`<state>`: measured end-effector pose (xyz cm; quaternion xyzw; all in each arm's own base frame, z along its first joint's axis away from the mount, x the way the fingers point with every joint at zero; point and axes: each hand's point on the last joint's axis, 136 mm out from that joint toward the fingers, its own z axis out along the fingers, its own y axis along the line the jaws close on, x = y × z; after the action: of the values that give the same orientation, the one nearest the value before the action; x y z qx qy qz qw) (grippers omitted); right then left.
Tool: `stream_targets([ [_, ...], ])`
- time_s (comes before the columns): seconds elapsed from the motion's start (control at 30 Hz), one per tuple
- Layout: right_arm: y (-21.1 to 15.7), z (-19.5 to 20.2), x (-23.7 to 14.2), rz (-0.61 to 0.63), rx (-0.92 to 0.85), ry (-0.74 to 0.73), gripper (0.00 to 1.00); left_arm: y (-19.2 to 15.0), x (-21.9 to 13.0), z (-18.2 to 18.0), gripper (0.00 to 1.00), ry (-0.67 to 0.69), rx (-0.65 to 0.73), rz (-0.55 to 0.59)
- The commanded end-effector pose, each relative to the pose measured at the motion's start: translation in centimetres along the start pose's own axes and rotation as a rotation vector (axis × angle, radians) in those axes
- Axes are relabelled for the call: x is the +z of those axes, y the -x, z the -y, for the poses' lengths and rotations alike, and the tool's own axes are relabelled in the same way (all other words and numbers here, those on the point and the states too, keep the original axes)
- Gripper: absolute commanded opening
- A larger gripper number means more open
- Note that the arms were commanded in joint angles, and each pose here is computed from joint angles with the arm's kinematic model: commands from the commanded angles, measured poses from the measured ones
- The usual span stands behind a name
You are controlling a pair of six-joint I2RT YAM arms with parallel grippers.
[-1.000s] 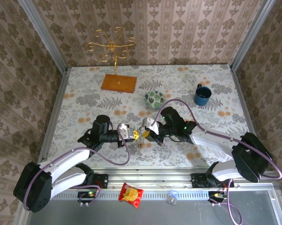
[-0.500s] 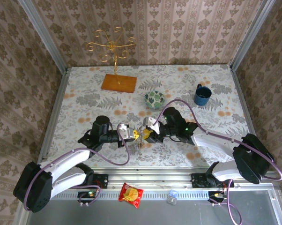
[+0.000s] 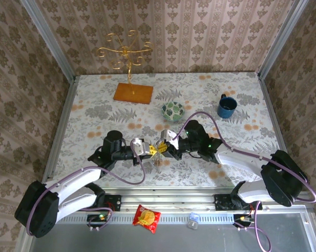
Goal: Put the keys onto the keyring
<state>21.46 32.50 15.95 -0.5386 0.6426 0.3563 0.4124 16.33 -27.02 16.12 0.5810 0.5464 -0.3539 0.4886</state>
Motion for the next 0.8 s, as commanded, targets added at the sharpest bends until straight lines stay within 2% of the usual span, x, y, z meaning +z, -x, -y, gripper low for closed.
stream_targets([
  [0.0,0.9,-0.1,0.2,0.028,-0.009,0.023,0.05,0.7,0.0,0.4,0.0,-0.018,0.006,0.036],
  [0.03,0.9,-0.1,0.2,0.03,-0.011,0.023,0.0,0.7,0.0,0.2,0.0,-0.007,0.007,0.032],
  [0.1,1.0,-0.1,0.1,0.026,-0.017,0.018,0.0,0.5,-0.1,-0.4,0.01,0.033,0.003,0.014],
  [0.17,1.0,0.1,-0.2,0.008,-0.026,-0.001,0.0,0.1,-0.3,-0.6,0.22,0.06,0.01,-0.018],
  [0.23,0.6,0.0,-0.3,-0.035,-0.045,-0.008,0.0,-0.3,-0.4,-0.8,0.29,0.077,0.021,-0.055],
  [0.33,0.3,-0.4,-0.3,-0.09,-0.08,-0.004,0.0,-0.2,-0.6,-0.5,0.28,0.057,0.036,-0.089],
  [0.57,0.2,-1.2,0.0,-0.194,-0.175,0.016,0.0,0.0,-0.2,-0.2,0.17,-0.005,0.068,-0.139],
  [0.7,1.0,-1.6,0.2,-0.22,-0.226,0.03,0.0,0.1,0.1,0.1,0.15,-0.05,0.08,-0.155],
  [0.77,1.4,-1.7,0.4,-0.226,-0.244,0.038,0.0,0.3,0.3,0.2,0.1,-0.064,0.085,-0.159],
])
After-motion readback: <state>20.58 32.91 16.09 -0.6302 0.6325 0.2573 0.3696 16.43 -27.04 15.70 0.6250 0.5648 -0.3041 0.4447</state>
